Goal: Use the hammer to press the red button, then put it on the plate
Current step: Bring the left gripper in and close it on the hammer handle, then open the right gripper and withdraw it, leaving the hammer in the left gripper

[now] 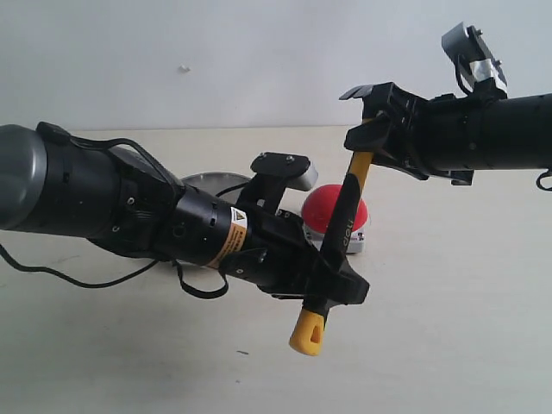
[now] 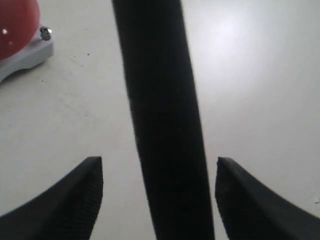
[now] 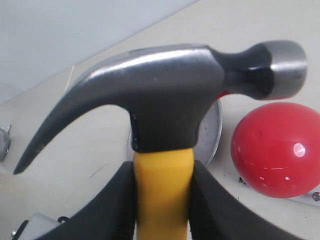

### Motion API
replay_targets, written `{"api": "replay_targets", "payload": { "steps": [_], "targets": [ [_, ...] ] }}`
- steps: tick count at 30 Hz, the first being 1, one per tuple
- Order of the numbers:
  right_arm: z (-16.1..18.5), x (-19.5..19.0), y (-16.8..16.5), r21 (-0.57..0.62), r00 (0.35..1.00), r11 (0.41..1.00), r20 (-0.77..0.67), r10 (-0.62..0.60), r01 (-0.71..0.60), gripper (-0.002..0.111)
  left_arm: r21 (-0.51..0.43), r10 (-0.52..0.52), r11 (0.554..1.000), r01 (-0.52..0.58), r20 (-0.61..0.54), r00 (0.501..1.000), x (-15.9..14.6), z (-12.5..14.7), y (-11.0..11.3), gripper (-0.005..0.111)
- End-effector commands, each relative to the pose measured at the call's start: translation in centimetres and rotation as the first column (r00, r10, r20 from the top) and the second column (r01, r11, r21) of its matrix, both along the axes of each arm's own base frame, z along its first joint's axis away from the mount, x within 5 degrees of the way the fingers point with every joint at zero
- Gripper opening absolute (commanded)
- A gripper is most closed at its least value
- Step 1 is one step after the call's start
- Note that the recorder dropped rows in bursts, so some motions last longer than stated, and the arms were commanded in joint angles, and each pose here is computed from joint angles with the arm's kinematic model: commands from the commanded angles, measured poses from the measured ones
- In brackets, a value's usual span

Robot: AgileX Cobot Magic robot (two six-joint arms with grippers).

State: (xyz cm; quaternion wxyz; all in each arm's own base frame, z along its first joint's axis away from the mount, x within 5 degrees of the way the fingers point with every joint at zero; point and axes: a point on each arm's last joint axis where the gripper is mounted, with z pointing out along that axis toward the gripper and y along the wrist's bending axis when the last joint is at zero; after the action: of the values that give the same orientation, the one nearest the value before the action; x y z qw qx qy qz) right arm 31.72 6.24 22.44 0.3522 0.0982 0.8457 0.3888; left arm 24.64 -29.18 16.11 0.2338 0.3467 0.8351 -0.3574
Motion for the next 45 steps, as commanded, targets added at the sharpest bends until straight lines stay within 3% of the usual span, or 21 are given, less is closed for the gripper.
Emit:
{"api": "replay_targets", "payload": {
  "steps": [1,9,16,19,25,29,38,45],
  "targets": [
    [1.2,0.1,0.3,0.038,0.999,0.999,0.044,0.014,-0.015,0.000,-0.015,0.025,1.000,-0.025,0.009,1.000,0.3,0.5,-0.4,0.063],
    [1.3,0.0,0.4,0.048,0.999,0.998,0.047,0.026,-0.028,0.000,-0.023,0.046,0.999,-0.045,0.022,0.999,0.8,0.9,-0.6,0.063],
    [1.3,0.0,0.4,0.049,0.998,0.998,0.047,0.028,-0.030,0.000,0.003,0.048,0.999,-0.048,-0.019,0.999,1.2,-1.0,-1.0,0.061],
    [1.3,0.0,0.4,0.050,0.998,0.998,0.047,0.028,-0.030,0.000,0.008,0.062,0.998,-0.062,-0.017,0.998,1.4,-1.2,-1.1,0.049],
    [1.3,0.0,0.4,0.050,0.999,0.998,0.046,0.025,-0.027,0.000,-0.004,0.061,0.998,-0.061,0.007,0.998,1.5,-0.3,-1.0,0.000],
    [1.3,0.0,0.4,0.075,1.000,0.997,0.019,0.004,-0.006,0.001,-0.012,0.068,0.998,-0.068,0.012,0.998,1.5,0.1,-1.0,0.000],
    [0.4,-0.4,0.2,0.024,0.997,1.000,-0.069,0.018,-0.016,0.042,-0.010,0.084,0.996,-0.084,0.029,0.996,1.6,0.5,-0.9,0.000],
    [-0.5,-1.1,0.0,-0.085,0.987,0.993,-0.142,0.071,-0.084,0.056,-0.032,0.084,0.996,-0.083,0.049,0.995,1.5,1.6,-0.8,0.000]
  ]
}}
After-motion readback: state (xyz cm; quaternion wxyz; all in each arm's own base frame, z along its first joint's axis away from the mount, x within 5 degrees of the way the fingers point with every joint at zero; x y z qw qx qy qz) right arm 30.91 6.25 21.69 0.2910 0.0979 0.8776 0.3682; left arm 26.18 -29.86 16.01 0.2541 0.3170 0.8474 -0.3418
